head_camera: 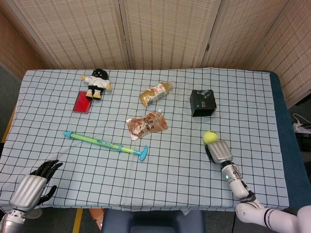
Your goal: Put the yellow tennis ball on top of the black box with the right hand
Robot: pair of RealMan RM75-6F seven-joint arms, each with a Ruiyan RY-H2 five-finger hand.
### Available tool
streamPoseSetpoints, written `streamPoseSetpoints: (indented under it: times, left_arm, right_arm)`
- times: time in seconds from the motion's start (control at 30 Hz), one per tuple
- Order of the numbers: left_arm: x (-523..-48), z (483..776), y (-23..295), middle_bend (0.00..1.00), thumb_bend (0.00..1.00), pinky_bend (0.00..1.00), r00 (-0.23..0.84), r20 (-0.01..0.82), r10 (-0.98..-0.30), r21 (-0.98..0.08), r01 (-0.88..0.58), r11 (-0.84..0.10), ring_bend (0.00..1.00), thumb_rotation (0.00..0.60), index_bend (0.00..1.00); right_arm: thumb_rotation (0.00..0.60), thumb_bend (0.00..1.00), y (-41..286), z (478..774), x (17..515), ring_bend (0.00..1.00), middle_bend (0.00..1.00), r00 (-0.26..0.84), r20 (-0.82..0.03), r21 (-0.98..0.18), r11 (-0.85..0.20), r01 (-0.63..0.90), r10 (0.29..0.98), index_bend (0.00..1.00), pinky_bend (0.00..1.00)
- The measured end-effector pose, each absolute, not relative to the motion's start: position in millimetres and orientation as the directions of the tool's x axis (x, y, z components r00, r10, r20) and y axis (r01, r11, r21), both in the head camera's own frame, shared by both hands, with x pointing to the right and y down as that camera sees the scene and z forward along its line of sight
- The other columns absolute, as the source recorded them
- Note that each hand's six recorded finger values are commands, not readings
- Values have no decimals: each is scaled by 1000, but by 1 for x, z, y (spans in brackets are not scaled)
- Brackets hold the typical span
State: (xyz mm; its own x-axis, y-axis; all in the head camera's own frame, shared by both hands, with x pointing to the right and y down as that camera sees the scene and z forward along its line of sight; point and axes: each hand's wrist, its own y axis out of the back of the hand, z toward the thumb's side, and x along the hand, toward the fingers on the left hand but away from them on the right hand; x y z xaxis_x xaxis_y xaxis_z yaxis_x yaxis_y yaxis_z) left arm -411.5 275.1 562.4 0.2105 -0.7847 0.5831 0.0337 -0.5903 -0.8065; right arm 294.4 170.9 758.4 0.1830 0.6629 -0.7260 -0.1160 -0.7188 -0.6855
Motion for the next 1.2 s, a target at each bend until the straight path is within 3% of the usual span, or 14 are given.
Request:
streamPoseSetpoints:
  times: [1.2]
  left_arm:
    - [-411,566,276,109,426,471,212,595,-775,-798,39,-602,116,600,146]
  right_arm:
    - [600,971,123,772,285,878,833,173,-685,-728,-674,-129,707,982,1000]
